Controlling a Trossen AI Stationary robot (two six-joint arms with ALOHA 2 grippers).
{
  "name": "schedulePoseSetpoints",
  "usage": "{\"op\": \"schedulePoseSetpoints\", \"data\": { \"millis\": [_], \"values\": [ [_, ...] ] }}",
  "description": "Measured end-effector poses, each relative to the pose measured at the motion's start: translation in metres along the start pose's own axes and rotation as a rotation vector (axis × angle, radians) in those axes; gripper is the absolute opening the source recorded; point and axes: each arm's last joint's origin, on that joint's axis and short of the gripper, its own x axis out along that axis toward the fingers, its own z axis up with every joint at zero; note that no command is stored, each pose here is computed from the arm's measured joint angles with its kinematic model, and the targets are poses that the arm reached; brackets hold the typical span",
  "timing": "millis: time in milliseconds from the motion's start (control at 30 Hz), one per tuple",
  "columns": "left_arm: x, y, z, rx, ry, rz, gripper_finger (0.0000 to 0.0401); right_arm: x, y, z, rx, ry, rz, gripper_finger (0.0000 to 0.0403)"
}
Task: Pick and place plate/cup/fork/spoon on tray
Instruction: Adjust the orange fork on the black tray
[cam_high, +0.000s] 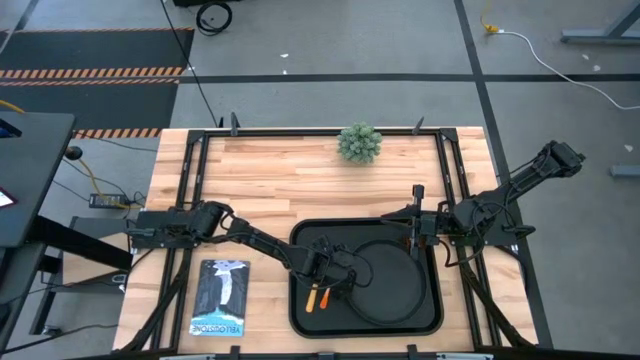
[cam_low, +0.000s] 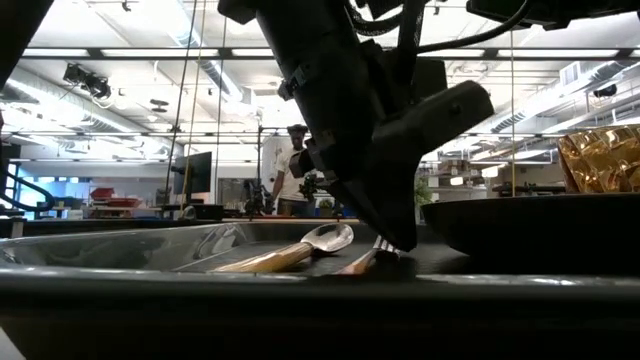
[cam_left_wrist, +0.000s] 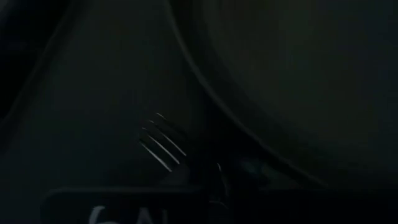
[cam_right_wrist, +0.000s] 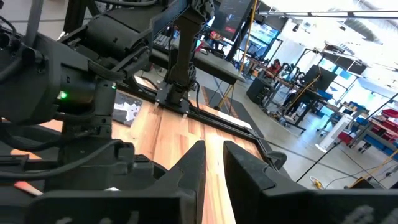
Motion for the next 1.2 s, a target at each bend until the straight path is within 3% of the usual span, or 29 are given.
{"op": "schedulePoseSetpoints", "data": {
  "millis": [700, 1200],
  "values": [
    [0.008, 0.026, 0.007, -0.103, 0.020, 0.150, 0.0040, 0.000, 0.000, 0.000, 0.000, 0.000, 0.000, 0.0063],
    [-0.012, 0.020, 0.014, -0.063, -0.025, 0.109, 0.0040, 0.000, 0.000, 0.000, 0.001, 0.000, 0.000, 0.0063]
  ]
}}
